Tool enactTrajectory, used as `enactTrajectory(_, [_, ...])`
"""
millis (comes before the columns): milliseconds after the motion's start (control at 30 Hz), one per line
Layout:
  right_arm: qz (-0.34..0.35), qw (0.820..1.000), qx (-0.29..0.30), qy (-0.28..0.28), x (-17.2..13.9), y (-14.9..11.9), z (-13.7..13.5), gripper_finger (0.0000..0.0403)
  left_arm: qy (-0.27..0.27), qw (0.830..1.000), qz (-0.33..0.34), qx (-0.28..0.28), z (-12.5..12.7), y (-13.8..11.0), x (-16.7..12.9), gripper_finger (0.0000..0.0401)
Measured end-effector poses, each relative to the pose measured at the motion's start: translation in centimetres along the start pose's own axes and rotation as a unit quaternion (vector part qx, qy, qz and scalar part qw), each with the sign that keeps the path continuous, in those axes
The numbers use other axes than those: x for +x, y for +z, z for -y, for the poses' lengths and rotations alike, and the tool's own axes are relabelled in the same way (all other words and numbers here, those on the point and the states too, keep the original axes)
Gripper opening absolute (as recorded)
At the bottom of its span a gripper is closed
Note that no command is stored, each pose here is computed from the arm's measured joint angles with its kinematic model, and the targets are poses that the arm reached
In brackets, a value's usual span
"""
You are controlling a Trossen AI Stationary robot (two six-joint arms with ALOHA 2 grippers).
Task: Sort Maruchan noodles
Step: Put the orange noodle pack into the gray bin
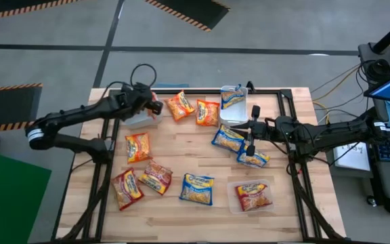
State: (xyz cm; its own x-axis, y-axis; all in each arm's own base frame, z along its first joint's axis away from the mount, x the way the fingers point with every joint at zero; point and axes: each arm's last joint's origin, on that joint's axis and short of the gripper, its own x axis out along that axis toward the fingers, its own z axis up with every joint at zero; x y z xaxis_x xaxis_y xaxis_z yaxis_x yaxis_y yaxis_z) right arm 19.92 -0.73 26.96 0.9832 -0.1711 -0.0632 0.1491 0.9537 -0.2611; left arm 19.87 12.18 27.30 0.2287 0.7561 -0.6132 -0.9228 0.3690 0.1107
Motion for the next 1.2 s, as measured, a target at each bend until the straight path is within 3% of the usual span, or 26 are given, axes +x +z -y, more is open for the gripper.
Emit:
enactTrajectory(433, [0.000, 1.000, 0.003, 0.000, 0.0, 0.0, 0.0, 0.0022, 0.019, 0.999, -0.038, 0.022, 1.6, -0.9, 2.8, 0.0000])
enactTrajectory(667, [0.000, 1.000, 0.005, 0.000, 0.0, 0.0, 0.0, 0.0022, 0.025, 0.999, -0.035, 0.024, 1.7, -0.9, 3.0, 0.0002])
enactTrajectory(1200, [-0.003, 1.000, 0.018, 0.001, 0.0, -0.1, 0.0, 0.0022, 0.035, 0.998, -0.015, 0.043, 1.1, -0.5, 2.1, 0.0046])
